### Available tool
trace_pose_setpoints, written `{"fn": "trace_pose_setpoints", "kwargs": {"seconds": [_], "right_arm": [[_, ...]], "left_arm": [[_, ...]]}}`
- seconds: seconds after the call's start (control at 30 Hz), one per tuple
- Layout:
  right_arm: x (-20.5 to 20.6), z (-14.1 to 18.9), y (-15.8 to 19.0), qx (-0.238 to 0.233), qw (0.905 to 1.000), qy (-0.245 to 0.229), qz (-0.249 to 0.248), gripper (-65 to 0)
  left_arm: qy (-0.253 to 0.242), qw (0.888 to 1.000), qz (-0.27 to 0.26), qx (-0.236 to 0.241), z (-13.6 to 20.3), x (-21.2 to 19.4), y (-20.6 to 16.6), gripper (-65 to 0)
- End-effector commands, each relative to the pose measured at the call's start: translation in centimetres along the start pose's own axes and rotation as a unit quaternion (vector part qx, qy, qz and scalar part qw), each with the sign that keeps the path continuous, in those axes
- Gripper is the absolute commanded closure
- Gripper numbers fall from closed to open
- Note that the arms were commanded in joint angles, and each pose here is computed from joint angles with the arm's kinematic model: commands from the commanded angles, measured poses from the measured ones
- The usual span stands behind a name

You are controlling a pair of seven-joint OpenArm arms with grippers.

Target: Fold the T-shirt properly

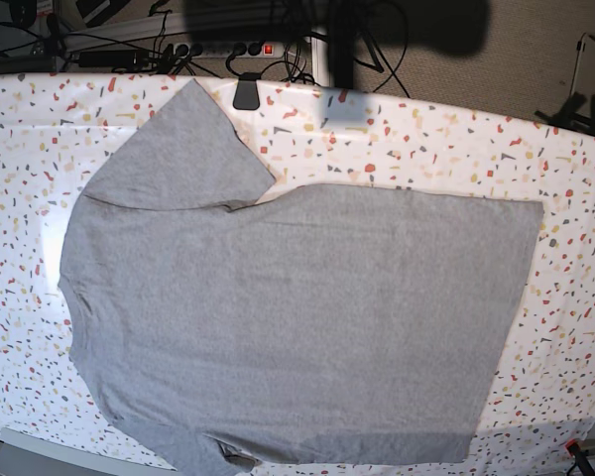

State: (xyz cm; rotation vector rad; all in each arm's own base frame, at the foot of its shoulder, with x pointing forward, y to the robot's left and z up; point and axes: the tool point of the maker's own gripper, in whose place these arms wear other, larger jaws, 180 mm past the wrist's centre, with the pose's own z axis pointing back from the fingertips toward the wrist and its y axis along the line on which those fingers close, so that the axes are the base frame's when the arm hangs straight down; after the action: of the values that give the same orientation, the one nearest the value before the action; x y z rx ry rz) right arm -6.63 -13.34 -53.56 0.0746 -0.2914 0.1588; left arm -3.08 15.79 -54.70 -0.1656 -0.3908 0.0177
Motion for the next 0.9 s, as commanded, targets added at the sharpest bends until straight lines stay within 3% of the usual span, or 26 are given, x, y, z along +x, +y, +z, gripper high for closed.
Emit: {"fn": "trace_pose_setpoints", "kwargs": {"seconds": [0.0, 0.3, 0.57, 0.73, 0.87], "right_arm": [[-0.3, 1.1, -0.1, 0.005, 1.0, 0.001, 0.006, -16.9], [2.5, 6.9, -1.2, 0.017, 0.9981, -0.037, 0.045, -16.9], [7.0, 11.2, -7.2, -0.066, 0.9929, -0.074, 0.064, -16.9], [9.9, 13.7, -12.0, -0.138, 0.9815, -0.106, 0.08, -16.9], [12.2, 15.6, -15.0, -0.179, 0.9715, -0.124, 0.093, -16.9]], "left_arm": [[-0.013, 1.0, -0.006, 0.005, 0.8, 0.7, 0.4, -12.5], [-0.054, 0.995, -0.086, 0.002, 4.0, 6.2, 0.8, -12.5], [-0.109, 0.982, -0.153, 0.013, 7.5, 11.1, 0.5, -12.5], [-0.153, 0.967, -0.202, 0.017, 9.7, 15.0, -0.2, -12.5], [-0.174, 0.944, -0.278, 0.044, 11.4, 18.0, -0.5, -12.5]]}}
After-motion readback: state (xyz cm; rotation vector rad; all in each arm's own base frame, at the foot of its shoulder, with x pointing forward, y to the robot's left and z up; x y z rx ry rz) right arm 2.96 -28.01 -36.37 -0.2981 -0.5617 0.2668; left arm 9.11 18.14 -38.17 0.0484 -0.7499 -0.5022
